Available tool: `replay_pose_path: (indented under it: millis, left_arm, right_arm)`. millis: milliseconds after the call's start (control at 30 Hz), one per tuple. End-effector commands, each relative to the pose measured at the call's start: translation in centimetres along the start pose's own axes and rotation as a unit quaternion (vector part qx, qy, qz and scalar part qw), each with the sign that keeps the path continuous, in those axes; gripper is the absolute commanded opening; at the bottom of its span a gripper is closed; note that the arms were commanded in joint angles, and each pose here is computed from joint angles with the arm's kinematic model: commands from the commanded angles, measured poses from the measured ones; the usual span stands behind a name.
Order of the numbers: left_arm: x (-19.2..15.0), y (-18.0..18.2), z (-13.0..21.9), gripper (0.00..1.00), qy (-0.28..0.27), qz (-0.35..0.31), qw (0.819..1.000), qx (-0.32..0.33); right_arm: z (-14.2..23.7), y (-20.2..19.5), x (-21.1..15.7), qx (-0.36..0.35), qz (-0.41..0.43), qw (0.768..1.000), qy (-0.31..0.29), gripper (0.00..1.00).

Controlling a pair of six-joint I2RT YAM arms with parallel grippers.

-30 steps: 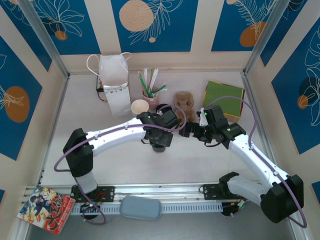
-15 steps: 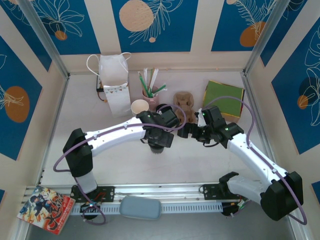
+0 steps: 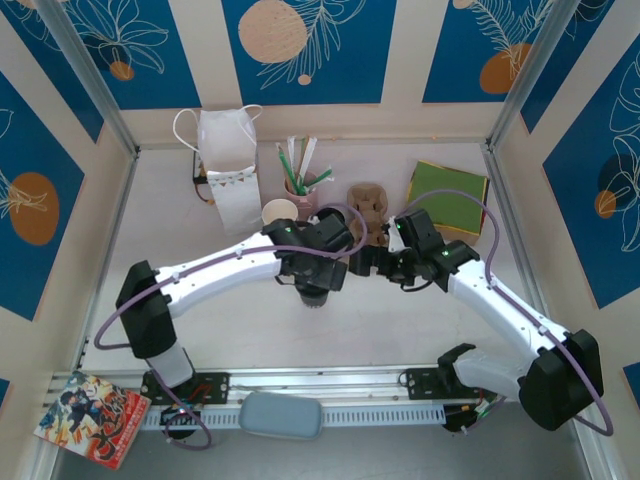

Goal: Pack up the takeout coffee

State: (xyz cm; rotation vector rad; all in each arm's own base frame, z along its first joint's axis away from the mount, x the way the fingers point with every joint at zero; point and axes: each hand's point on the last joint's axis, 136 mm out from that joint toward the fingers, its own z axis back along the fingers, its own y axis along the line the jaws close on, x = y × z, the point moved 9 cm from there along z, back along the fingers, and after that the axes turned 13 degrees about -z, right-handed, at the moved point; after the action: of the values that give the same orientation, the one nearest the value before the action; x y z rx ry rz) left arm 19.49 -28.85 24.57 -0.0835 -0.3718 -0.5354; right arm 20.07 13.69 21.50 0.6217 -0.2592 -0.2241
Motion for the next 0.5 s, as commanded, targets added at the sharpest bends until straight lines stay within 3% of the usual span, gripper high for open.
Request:
replay_pose_path:
  millis: [0, 67, 367, 467]
  left_arm:
    - [-0.3, 1.8, 1.8, 0.89, -0.026, 0.039, 0.999, 0.0]
    - [-0.8, 2.4, 1.9, 0.87, -0.031, 0.058, 0.998, -0.01]
    - [-3.7, 5.3, 0.5, 0.68, -0.022, 0.13, 0.99, -0.048]
    - [-4.1, 5.6, 0.1, 0.66, -0.022, 0.139, 0.988, -0.06]
  right_arm:
    - [0.2, 1.5, 0.3, 0.015, 0.013, 1.0, 0.006, 0.99]
    - [-0.1, 2.0, 0.2, 0.022, 0.021, 0.999, 0.011, 0.99]
    - [-1.7, 4.0, -0.8, 0.068, 0.042, 0.995, 0.064, 0.7]
    - [-2.4, 4.5, -1.3, 0.066, 0.052, 0.993, 0.079, 0.67]
